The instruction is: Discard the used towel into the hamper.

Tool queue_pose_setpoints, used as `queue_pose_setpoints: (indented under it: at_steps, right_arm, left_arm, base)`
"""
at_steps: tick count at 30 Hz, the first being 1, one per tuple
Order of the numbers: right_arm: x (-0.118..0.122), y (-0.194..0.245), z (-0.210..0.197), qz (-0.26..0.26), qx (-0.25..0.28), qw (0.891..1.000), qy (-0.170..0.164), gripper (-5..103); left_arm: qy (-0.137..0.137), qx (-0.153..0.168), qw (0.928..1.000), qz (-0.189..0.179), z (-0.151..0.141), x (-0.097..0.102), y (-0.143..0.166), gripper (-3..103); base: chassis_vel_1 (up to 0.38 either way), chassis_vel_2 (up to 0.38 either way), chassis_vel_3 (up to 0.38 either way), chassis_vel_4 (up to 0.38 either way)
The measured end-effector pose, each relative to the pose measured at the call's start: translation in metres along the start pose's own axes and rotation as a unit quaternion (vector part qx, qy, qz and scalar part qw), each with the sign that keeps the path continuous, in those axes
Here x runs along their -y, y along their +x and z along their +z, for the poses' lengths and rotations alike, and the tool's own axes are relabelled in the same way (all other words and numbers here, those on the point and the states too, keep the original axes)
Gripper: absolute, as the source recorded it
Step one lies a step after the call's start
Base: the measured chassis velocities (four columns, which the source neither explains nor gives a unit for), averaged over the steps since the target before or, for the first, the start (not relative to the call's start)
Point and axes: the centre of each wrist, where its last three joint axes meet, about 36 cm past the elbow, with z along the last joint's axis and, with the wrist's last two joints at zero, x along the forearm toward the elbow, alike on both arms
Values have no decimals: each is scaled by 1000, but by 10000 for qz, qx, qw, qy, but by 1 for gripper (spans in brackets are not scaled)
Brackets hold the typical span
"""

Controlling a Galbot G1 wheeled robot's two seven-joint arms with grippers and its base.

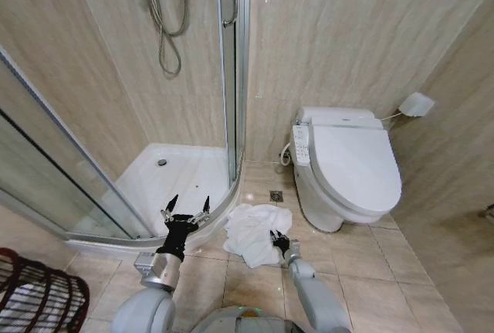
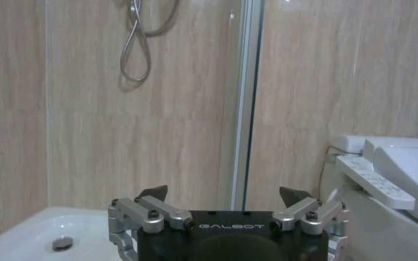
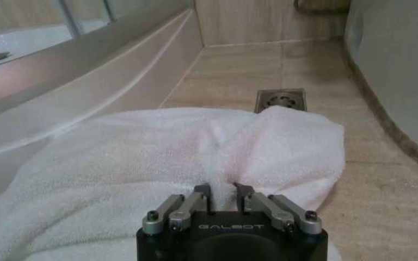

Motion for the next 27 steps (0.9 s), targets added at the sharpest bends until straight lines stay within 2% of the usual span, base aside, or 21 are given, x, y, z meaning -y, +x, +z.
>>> queue_pose_setpoints:
  at_steps: [1,4,7,19,27]
  right_arm:
    - [0,1,0,-6,11,10000,4,16]
    - [-1,2,0,-10,25,10000,3,13]
    - [-3,4,-1,-16,56,10000,-20,3]
    - [-20,13,-17,-187,362,9991,-147,2]
    - [-28,28,-27,-342,698,9970,-24,2]
  left_arm:
    - [0,0,10000,0,0,0,0,100]
    - [0,0,10000,0,0,0,0,100]
    - [0,0,10000,0,0,0,0,100]
    - [0,0,10000,0,0,0,0,100]
    - [0,0,10000,0,0,0,0,100]
  base:
    - [0,0,0,0]
    - [0,0,0,0]
    - [0,0,0,0]
    - [0,0,0,0]
    - [0,0,0,0]
